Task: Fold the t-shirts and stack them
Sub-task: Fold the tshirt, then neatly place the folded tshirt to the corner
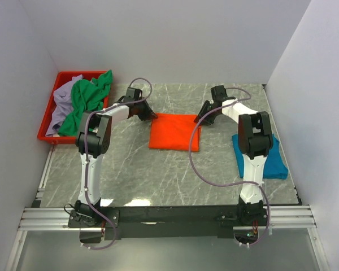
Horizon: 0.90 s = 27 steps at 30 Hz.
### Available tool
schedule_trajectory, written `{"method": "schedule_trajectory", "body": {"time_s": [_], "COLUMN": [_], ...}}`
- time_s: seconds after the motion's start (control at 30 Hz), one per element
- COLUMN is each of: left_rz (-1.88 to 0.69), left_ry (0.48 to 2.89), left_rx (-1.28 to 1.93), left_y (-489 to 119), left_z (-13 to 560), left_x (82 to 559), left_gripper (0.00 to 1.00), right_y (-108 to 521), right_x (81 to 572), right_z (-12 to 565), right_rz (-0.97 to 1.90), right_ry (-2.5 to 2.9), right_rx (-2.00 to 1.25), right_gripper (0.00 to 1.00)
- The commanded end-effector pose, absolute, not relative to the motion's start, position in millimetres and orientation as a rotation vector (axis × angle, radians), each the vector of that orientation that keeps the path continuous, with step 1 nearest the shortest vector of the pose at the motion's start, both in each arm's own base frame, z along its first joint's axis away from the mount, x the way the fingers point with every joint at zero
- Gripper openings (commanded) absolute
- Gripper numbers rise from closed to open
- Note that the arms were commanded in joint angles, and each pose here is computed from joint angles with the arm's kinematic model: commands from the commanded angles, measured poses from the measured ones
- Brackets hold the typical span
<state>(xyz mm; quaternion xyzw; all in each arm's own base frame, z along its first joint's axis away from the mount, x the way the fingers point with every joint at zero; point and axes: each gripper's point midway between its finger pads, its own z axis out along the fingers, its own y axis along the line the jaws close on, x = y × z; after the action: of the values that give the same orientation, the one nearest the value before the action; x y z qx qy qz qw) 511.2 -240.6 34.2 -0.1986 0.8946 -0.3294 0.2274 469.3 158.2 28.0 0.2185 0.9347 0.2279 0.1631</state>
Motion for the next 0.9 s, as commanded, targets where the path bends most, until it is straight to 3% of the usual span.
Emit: {"method": "schedule_trajectory", "body": {"time_s": [0.0, 0.1, 0.2, 0.23, 0.33, 0.67, 0.87], "left_rz": [-0.908, -0.95, -0.978, -0.981, -0.968, -1.008, -1.005], "left_ry": [2.45, 2.409, 2.356, 2.352, 2.323, 2.368, 2.474], "left_rx": [-0.533, -0.47, -0.398, -0.39, -0.347, -0.261, -0.25], "left_y": [-236, -242, -247, -247, -252, -320, -359], "left_z": [40, 69, 105, 111, 133, 146, 94], "left_x": [513, 519, 526, 526, 520, 445, 400], "left_gripper": [0.01, 0.01, 0.13, 0.23, 0.33, 0.25, 0.22], "right_y": [162, 158, 146, 142, 136, 141, 147], "right_x": [471, 475, 469, 469, 457, 433, 433], "right_z": [38, 66, 86, 92, 110, 86, 70], "right_rz": [0.69, 0.682, 0.665, 0.665, 0.651, 0.704, 0.63], "right_ry": [2.64, 2.585, 2.534, 2.512, 2.473, 2.486, 2.513], "right_rx": [0.601, 0.562, 0.553, 0.551, 0.511, 0.423, 0.374], "right_gripper": [0.41, 0.45, 0.54, 0.57, 0.62, 0.64, 0.66]}}
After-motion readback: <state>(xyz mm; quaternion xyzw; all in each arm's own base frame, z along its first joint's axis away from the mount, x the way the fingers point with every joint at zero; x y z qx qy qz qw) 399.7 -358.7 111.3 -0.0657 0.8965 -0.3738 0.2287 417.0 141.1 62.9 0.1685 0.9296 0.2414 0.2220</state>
